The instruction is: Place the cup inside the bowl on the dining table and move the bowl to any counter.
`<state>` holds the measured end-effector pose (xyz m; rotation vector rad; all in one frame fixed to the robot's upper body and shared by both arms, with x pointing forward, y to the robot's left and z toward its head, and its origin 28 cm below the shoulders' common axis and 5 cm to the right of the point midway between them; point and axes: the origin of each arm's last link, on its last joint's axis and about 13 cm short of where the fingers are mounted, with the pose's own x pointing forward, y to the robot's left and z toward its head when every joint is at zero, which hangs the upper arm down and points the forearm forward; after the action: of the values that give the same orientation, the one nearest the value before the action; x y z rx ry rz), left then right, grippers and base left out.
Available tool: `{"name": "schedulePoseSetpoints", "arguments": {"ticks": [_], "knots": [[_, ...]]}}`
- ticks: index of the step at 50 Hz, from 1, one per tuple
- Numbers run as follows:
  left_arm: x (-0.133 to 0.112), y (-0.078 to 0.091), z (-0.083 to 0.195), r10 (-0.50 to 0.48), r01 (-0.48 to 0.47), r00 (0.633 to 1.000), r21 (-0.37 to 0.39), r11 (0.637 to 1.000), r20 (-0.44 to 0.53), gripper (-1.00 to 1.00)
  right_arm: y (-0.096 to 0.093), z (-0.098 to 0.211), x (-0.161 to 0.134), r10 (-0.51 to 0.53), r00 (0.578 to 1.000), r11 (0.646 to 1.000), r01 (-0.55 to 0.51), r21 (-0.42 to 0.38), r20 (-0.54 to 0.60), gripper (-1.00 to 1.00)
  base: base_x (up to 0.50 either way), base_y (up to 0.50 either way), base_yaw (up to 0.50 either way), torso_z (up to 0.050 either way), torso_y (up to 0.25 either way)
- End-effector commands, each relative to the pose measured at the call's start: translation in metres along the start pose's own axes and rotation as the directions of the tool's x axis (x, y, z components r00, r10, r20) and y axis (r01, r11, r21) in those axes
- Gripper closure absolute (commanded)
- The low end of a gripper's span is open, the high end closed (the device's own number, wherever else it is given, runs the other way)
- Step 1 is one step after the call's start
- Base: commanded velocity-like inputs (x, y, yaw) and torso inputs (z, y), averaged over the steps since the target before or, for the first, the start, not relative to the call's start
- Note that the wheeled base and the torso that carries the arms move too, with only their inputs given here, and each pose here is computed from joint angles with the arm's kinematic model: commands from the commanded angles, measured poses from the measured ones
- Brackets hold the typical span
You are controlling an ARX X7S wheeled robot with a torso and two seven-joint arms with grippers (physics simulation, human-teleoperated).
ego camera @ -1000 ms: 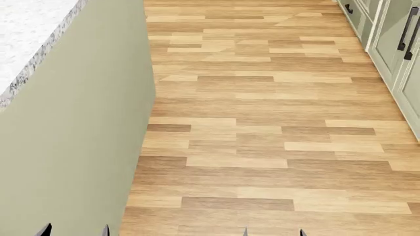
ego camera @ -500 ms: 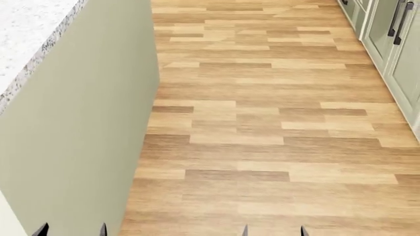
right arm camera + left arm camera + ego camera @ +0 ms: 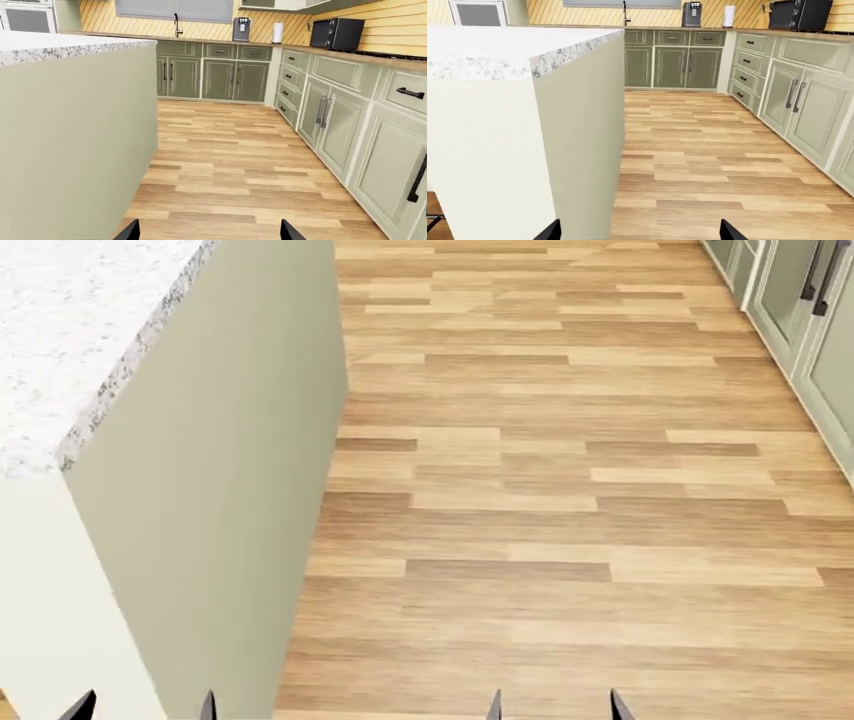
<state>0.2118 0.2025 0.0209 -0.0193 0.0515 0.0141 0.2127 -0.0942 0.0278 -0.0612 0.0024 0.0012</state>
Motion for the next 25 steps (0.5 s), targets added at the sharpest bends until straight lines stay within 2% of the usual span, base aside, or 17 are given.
{"name": "schedulePoseSetpoints", "arguments": {"ticks": [1, 11, 25], "knots": [[0.0014, 0.0003, -0.0013, 0.003, -0.003, 1.0, 0.007, 1.0, -0.002, -1.0, 0.0006, -0.002, 0.0009, 0.002, 1.0, 1.0, -0.002, -0.017, 0.004, -1.0, 0.0, 0.5, 0.0, 0.0, 0.0], [0.0012, 0.0004, -0.0012, 0.004, -0.004, 1.0, 0.01, 1.0, -0.001, -1.0, 0.0011, -0.0024, 0.0, 0.006, 1.0, 1.0, -0.006, -0.001, 0.008, -1.0, -0.08, 0.5, 0.0, 0.0, 0.0], [0.0005, 0.0012, -0.0016, 0.006, -0.006, 1.0, 0.01, 1.0, -0.002, -1.0, 0.0008, -0.0034, 0.0003, 0.005, 1.0, 1.0, -0.005, 0.01, 0.004, -1.0, -0.29, 0.5, 0.0, 0.0, 0.0]]}}
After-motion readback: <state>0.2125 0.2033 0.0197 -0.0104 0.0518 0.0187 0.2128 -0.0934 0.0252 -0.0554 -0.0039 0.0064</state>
